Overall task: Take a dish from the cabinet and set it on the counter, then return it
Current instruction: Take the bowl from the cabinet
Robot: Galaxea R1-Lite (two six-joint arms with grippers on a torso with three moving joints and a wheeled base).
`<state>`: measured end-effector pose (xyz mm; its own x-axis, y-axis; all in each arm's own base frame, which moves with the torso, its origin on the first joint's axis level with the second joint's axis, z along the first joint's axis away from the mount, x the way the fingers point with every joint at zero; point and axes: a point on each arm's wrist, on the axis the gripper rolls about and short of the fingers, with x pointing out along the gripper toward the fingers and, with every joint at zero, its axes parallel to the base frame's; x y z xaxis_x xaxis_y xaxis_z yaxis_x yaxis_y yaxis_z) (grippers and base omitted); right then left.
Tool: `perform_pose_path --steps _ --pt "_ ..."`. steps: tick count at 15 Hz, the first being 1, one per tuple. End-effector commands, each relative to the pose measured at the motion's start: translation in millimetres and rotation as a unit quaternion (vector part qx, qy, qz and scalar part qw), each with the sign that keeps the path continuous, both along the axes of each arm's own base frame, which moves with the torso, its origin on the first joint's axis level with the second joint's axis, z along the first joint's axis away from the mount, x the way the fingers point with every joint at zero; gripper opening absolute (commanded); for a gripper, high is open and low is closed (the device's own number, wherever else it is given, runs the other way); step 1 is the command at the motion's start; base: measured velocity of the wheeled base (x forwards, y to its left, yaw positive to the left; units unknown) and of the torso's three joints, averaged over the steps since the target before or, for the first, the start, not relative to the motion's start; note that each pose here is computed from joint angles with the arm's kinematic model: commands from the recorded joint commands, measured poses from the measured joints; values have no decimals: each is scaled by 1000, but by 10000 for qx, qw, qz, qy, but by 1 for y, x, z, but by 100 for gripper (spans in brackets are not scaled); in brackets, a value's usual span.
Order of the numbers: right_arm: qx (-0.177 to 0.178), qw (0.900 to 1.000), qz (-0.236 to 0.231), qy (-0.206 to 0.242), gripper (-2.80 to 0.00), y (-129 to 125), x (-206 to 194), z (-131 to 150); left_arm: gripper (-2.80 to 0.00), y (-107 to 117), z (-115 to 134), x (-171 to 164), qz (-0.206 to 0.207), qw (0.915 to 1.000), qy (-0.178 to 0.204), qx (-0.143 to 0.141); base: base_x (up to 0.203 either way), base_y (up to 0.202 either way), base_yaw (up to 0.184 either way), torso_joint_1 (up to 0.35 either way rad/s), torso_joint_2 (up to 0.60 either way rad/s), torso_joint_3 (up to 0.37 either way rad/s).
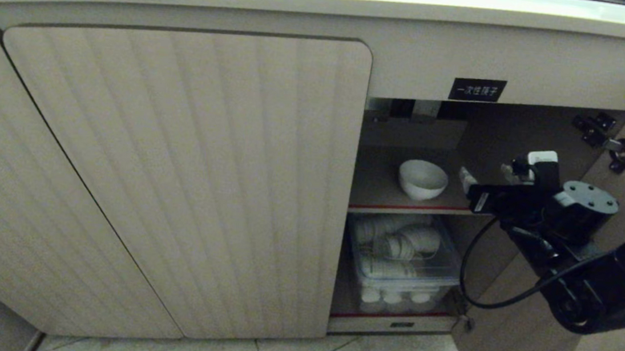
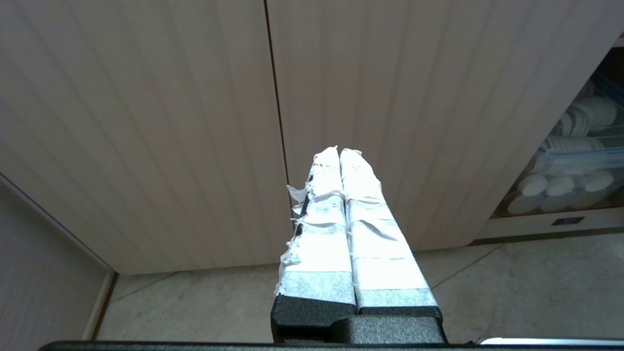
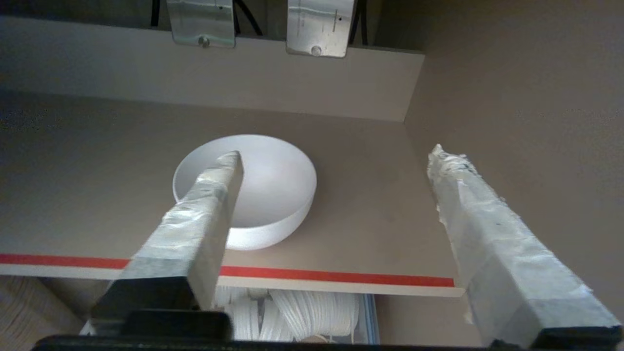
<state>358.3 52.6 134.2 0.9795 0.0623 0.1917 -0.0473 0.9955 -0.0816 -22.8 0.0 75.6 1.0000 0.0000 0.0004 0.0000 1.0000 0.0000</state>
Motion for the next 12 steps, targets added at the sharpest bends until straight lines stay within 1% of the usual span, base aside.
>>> perform_pose_path --steps 1,3,5,10,12 --pt "29 10000 7 -95 0 0 0 4 -280 0 0 0 0 10000 2 0 0 0 0 0 0 0" --pt "135 9996 30 -240 0 1 4 11 -280 0 0 0 0 10000 -4 0 0 0 0 0 0 0" --pt "155 9993 44 -337 0 2 8 16 -280 0 0 0 -4 10000 2 0 0 0 0 0 0 0" --pt "248 9996 89 -82 0 3 16 18 -280 0 0 0 0 10000 2 0 0 0 0 0 0 0" --pt "328 9994 102 107 0 4 20 18 -280 0 0 0 0 10000 2 0 0 0 0 0 0 0"
